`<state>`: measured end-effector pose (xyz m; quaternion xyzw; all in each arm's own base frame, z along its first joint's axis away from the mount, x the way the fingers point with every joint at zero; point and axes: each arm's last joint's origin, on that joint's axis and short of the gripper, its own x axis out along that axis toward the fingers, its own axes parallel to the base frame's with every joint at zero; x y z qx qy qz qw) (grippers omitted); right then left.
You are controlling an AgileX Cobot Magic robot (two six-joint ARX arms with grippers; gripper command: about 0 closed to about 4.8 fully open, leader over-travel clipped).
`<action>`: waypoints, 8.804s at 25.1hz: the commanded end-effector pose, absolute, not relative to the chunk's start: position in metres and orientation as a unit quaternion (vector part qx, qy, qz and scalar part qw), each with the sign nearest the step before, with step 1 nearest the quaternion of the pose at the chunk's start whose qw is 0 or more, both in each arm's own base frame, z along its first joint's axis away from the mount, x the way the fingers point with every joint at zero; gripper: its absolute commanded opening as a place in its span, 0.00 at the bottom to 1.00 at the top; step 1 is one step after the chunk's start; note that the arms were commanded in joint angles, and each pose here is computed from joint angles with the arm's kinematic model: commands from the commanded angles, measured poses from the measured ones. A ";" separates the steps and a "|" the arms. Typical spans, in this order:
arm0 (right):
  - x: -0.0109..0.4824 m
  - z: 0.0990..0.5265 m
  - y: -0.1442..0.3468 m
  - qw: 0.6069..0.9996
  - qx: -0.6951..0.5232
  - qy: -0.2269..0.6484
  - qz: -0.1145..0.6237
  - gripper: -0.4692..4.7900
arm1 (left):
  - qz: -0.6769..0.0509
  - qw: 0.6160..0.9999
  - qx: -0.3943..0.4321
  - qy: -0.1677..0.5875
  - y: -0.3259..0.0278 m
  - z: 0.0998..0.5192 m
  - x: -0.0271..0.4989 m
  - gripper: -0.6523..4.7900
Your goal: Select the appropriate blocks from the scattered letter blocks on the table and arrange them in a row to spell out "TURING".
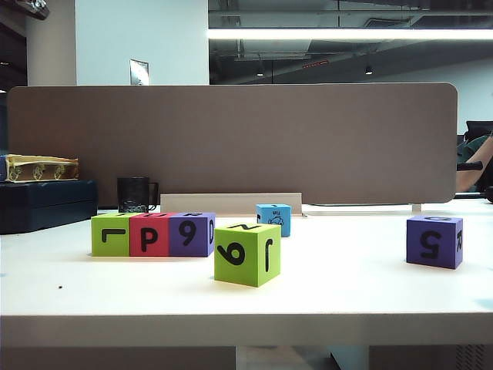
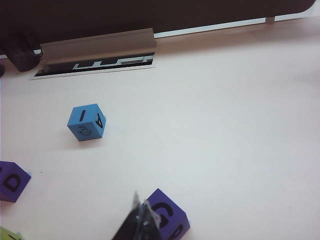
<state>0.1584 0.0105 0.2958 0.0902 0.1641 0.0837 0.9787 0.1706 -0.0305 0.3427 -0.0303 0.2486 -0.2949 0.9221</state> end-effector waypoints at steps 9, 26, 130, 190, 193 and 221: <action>0.182 0.304 0.019 0.975 0.083 0.164 0.125 0.09 | -0.296 0.926 -0.027 0.232 -0.031 0.347 0.173 0.11; 0.230 0.292 0.056 0.957 0.071 0.206 0.192 0.09 | -0.296 0.926 -0.026 0.232 -0.031 0.347 0.173 0.11; 0.274 0.312 0.096 0.898 -0.066 0.393 0.188 0.09 | -0.389 0.867 -0.046 0.308 -0.168 0.306 0.282 0.11; 0.273 0.311 0.095 0.897 -0.072 0.399 0.176 0.09 | -0.177 0.931 -0.099 0.303 -0.275 0.210 0.420 0.76; 0.273 0.310 0.095 0.896 -0.073 0.401 0.176 0.09 | -0.177 0.929 -0.114 0.305 -0.282 0.198 0.421 0.76; 0.272 0.310 0.094 0.893 -0.073 0.407 0.175 0.09 | -0.176 0.937 -0.049 0.299 -0.274 0.193 0.427 0.64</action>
